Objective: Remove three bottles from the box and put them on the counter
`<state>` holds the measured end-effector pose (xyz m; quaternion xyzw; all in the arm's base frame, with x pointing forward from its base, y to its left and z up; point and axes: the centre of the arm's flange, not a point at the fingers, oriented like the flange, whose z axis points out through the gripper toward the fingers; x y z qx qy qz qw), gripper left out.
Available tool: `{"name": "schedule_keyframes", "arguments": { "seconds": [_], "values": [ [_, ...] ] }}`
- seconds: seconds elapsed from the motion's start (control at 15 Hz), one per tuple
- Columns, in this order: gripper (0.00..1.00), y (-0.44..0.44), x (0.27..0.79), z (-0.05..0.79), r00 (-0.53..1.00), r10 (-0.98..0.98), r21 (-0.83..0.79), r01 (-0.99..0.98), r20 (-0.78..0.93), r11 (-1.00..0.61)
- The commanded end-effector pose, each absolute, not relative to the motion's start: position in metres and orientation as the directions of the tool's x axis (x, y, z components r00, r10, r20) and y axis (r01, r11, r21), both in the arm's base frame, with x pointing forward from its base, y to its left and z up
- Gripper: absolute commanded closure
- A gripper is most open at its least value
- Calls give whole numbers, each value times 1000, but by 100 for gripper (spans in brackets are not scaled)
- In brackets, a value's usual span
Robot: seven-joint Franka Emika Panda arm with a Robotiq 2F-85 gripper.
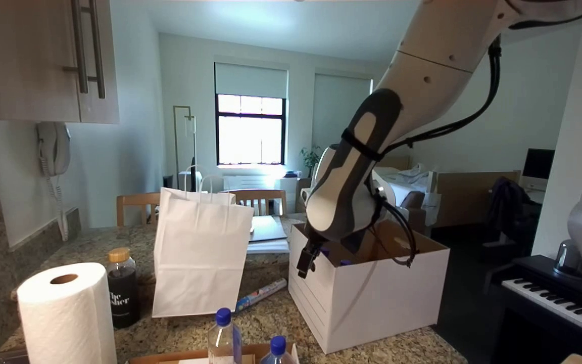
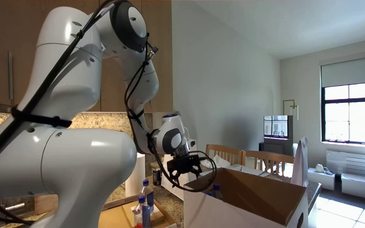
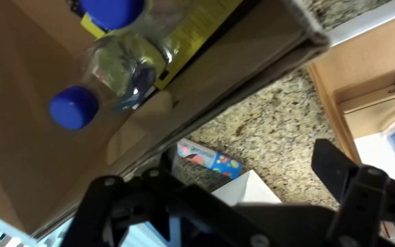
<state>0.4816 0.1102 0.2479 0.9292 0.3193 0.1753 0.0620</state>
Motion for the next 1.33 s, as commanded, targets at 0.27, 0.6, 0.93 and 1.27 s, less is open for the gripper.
{"name": "schedule_keyframes", "arguments": {
  "seconds": [0.27,0.6,0.93,1.27],
  "values": [
    [0,111,506,405,753,540,252,478,375,-841],
    [0,69,547,509,876,242,194,175,416,-965],
    [0,-15,579,609,952,-14,126,-55,305,-991],
    [0,-73,593,574,975,-207,46,-211,81,-977]
  ]
}}
